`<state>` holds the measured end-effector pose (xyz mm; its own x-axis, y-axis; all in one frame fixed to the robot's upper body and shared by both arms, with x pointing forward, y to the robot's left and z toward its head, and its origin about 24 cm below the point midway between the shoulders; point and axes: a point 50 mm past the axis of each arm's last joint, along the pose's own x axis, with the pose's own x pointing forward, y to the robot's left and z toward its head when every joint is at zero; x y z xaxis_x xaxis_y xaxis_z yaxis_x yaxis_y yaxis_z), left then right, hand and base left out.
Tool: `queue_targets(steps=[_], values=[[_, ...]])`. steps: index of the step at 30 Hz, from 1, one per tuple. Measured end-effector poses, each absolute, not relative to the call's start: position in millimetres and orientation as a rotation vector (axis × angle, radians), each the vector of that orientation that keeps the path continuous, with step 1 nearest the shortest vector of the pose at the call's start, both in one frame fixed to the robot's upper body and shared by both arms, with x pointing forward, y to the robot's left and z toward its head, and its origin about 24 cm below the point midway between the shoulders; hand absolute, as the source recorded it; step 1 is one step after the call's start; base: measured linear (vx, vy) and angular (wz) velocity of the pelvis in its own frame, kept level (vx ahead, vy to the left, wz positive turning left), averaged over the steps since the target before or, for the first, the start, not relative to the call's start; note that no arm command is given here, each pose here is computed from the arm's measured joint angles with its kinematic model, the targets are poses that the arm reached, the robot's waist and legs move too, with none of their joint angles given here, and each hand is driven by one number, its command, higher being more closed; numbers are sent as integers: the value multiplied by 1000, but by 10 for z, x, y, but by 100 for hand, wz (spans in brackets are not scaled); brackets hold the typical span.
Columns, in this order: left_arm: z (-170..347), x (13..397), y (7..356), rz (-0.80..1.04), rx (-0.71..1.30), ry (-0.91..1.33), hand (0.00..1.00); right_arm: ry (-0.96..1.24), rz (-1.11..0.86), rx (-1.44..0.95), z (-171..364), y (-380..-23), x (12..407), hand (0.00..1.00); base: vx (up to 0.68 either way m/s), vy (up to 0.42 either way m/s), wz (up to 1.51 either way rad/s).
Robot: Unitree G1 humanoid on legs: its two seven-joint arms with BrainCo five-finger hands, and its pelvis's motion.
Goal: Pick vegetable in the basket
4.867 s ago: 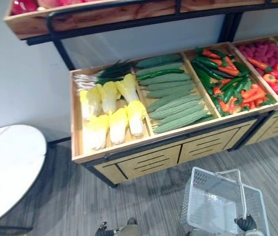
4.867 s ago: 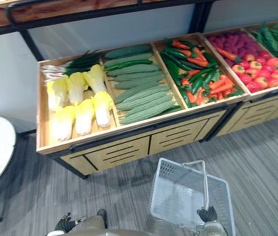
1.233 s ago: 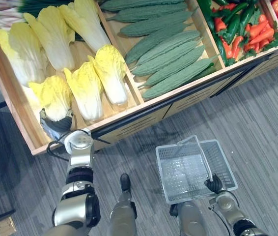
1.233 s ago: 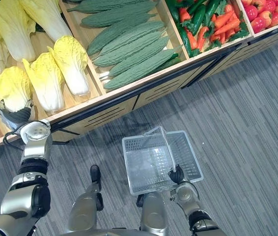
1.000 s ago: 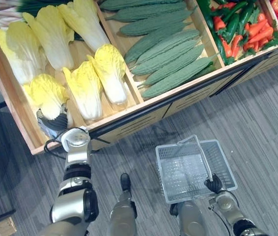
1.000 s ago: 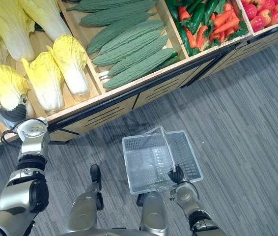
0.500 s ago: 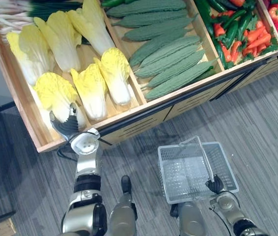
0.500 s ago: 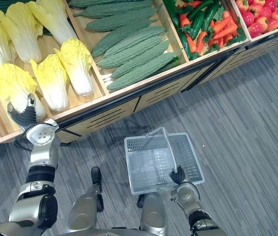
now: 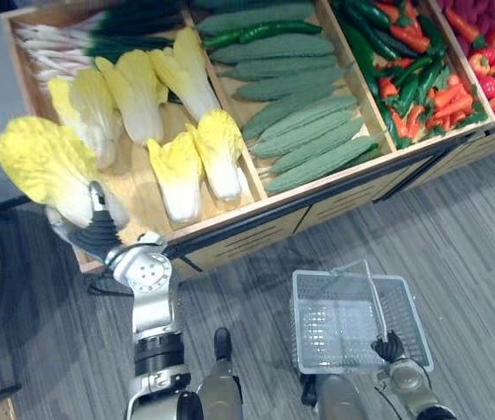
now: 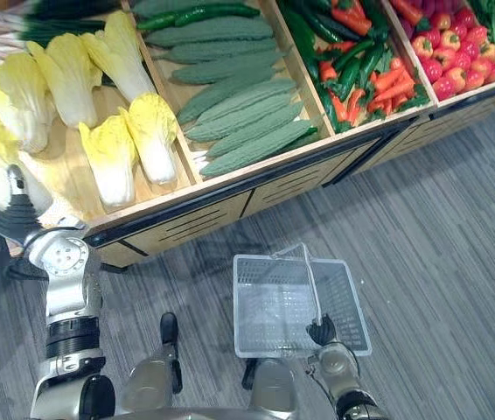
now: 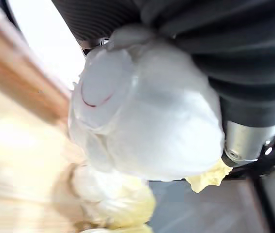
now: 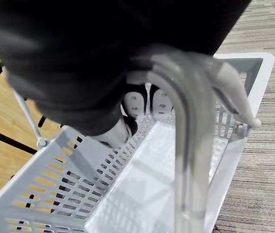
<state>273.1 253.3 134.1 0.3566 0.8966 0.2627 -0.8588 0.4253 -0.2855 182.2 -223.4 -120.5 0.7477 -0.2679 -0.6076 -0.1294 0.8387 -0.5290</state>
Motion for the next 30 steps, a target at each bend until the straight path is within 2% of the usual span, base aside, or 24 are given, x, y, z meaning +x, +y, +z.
queue_targets(steps=[8,13,20,23,30], values=[[1739,2664,2448,1163,-20,-603,100,759,-77,-593,-1248,-2260,1716,100,2,7,-8],[1961,2668,2234,1058,56,-733,100,757,-95,-638,-1202,-2436,1712,100,0,21,-33],[1934,2725,1920,716,191,-788,100,621,-30,-856,-812,-2840,2023,100,9,7,-49],[1848,2721,1775,544,254,-786,100,514,15,-941,-565,-2892,2241,100,17,-9,-66],[1738,2786,1529,300,286,-756,100,369,135,-1111,-201,-2884,2563,100,16,-40,-55]])
